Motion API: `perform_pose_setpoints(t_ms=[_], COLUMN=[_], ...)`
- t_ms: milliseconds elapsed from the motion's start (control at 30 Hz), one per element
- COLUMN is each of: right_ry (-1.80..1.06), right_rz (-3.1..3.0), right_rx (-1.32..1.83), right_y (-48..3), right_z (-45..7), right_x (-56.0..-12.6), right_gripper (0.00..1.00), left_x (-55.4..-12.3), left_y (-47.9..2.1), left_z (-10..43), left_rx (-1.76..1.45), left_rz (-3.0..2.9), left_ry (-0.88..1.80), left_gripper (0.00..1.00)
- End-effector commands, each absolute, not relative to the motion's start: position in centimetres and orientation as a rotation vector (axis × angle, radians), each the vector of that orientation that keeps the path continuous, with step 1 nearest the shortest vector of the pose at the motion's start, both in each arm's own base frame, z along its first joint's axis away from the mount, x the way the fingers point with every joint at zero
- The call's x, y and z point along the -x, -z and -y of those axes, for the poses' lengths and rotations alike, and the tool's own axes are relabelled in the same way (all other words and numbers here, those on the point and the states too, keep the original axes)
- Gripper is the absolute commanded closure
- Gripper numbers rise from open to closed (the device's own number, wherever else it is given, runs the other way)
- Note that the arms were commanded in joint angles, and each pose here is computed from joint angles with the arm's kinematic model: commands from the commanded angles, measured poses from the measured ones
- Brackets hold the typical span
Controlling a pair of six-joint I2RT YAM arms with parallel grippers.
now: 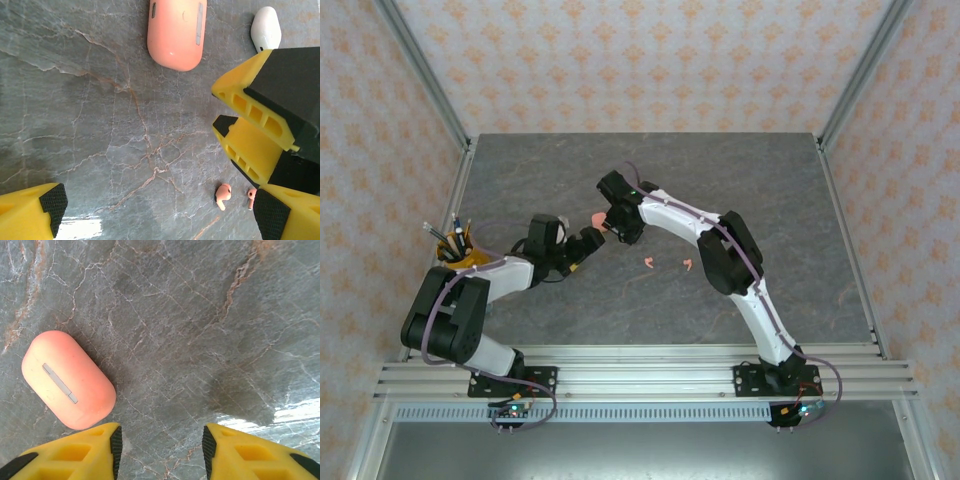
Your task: Insert wireless bluetooth earbuds into charging case
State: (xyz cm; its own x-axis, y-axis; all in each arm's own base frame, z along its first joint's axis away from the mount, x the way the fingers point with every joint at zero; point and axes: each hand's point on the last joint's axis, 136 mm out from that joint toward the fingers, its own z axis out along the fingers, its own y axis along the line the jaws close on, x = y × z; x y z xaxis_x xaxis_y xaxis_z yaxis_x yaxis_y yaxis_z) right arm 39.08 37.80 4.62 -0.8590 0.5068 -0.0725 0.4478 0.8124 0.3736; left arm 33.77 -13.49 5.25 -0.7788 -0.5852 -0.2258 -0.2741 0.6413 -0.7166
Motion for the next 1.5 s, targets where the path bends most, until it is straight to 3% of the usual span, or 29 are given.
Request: perform_pose_setpoints(t_ms=[0, 167, 367, 500, 967, 1467], right_ry=[-0.537, -0.500, -0.436, -0.381, -0.150, -0.112], right_rz=[-2.798, -2.770, -2.791, -2.822, -2.667, -2.662], right_rx=[-0.747, -0.626, -0.340, -0.174, 0.225, 0.211], right_y=[-6.0, -7.7, -8.5, -7.8, -6.0, -2.6], right_z=[-37.5, -37.4, -38.4, -39.0, -40.8, -41.8], right_x=[-39.6, -40.6, -42.0, -42.3, -43.3, -43.6], right_gripper=[0.50, 0.41, 0.24, 0.20, 0.17, 0.23], left_x=[-34.9, -35.5, -36.0, -36.0, -36.0, -35.8], left_y=[-6.2, -7.8, -9.9, -10.9, -12.1, -11.8], left_z=[12.7, 10.9, 6.3, 3.4, 1.7, 1.7], left_rx=[0.676, 0.710, 0.886, 0.993, 1.028, 1.036], left_rz=[-2.342, -2.332, -2.277, -2.248, -2.255, -2.263], left_ry=[0.901, 0.773, 0.642, 0.614, 0.594, 0.598], left_gripper=[0.02, 0.01, 0.00, 0.00, 0.00, 0.00])
